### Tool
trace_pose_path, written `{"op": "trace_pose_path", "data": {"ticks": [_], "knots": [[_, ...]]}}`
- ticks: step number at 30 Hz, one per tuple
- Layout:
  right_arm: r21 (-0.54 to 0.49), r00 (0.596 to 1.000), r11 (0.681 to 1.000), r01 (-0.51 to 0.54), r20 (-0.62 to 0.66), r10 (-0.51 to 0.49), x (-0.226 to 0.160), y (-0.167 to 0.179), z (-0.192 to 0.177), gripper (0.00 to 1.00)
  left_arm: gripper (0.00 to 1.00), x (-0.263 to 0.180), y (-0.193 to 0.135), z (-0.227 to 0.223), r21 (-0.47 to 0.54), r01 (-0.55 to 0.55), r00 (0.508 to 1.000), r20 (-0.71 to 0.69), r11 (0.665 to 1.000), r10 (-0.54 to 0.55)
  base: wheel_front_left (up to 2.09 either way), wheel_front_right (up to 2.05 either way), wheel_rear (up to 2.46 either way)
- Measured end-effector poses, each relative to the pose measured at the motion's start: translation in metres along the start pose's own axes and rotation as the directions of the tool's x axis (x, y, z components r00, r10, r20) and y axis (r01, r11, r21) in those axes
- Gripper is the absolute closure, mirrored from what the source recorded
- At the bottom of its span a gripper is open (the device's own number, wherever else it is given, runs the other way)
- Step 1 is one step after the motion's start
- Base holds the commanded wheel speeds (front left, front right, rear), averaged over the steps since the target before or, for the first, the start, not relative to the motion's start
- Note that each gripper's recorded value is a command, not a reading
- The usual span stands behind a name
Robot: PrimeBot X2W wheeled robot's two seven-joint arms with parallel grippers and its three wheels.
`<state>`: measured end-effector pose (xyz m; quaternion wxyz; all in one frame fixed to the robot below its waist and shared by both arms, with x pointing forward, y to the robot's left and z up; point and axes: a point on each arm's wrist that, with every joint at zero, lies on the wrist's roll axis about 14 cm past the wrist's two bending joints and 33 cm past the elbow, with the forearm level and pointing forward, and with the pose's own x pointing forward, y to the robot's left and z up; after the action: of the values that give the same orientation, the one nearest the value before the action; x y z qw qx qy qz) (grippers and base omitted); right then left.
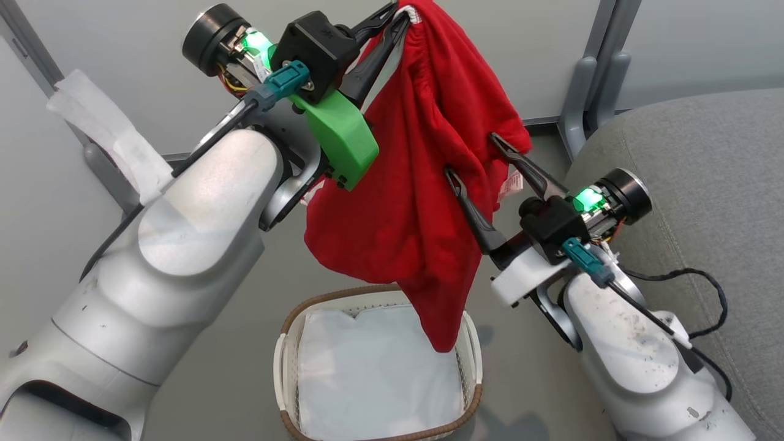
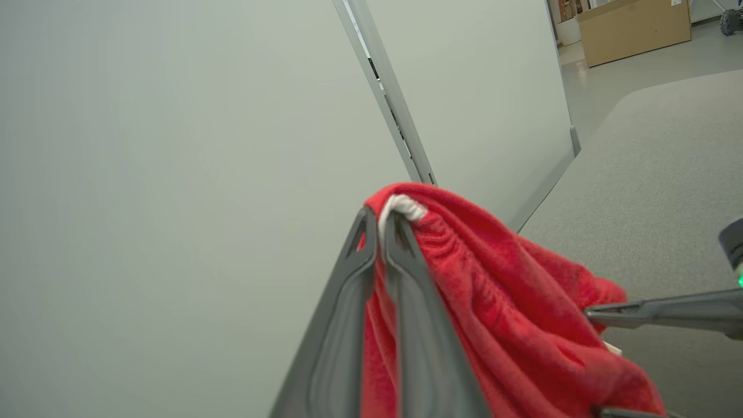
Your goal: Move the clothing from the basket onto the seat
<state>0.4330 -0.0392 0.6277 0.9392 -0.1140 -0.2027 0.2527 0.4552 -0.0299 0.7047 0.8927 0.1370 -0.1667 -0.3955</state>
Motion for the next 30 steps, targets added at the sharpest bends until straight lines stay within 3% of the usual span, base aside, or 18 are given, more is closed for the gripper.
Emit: {"op": "trace_pose_path", "data": {"ticks": [8, 19, 20, 21, 22, 30], "knots": [[0.014, 0.991, 0.995, -0.098, -0.092, 0.099, 0.017, 0.018, -0.026, 0.00, 1.00, -0.003, -0.009, 0.001, 0.001, 0.024, 1.000, -0.001, 1.000, -0.024, 0.00, 0.00, 0.00], [-0.020, 0.979, 0.984, -0.176, -0.103, 0.173, 0.037, 0.032, -0.021, 0.00, 1.00, -0.009, -0.025, 0.008, -0.024, 0.060, 0.998, 0.009, 0.998, -0.060, 0.00, 0.00, 0.00], [-0.017, 0.977, 0.983, -0.182, -0.119, 0.178, 0.036, 0.034, -0.025, 0.09, 1.00, -0.010, -0.025, 0.008, -0.026, 0.060, 0.998, 0.009, 0.998, -0.060, 0.00, 0.00, 0.00], [-0.020, 0.973, 0.981, -0.193, -0.129, 0.189, 0.036, 0.038, -0.028, 0.73, 1.00, -0.011, -0.025, 0.007, -0.027, 0.058, 0.998, 0.007, 0.998, -0.058, 0.00, 0.00, 0.00], [-0.018, 0.971, 0.980, -0.198, -0.137, 0.194, 0.036, 0.039, -0.030, 1.00, 1.00, -0.012, -0.025, 0.007, -0.031, 0.056, 0.998, 0.006, 0.998, -0.056, 0.00, 0.00, 0.00], [0.008, 0.968, 0.980, -0.201, -0.152, 0.200, 0.037, 0.042, -0.033, 1.00, 1.00, -0.022, -0.016, -0.014, -0.074, 0.022, 0.998, -0.050, 0.997, -0.026, 0.00, 0.00, 0.00]]}}
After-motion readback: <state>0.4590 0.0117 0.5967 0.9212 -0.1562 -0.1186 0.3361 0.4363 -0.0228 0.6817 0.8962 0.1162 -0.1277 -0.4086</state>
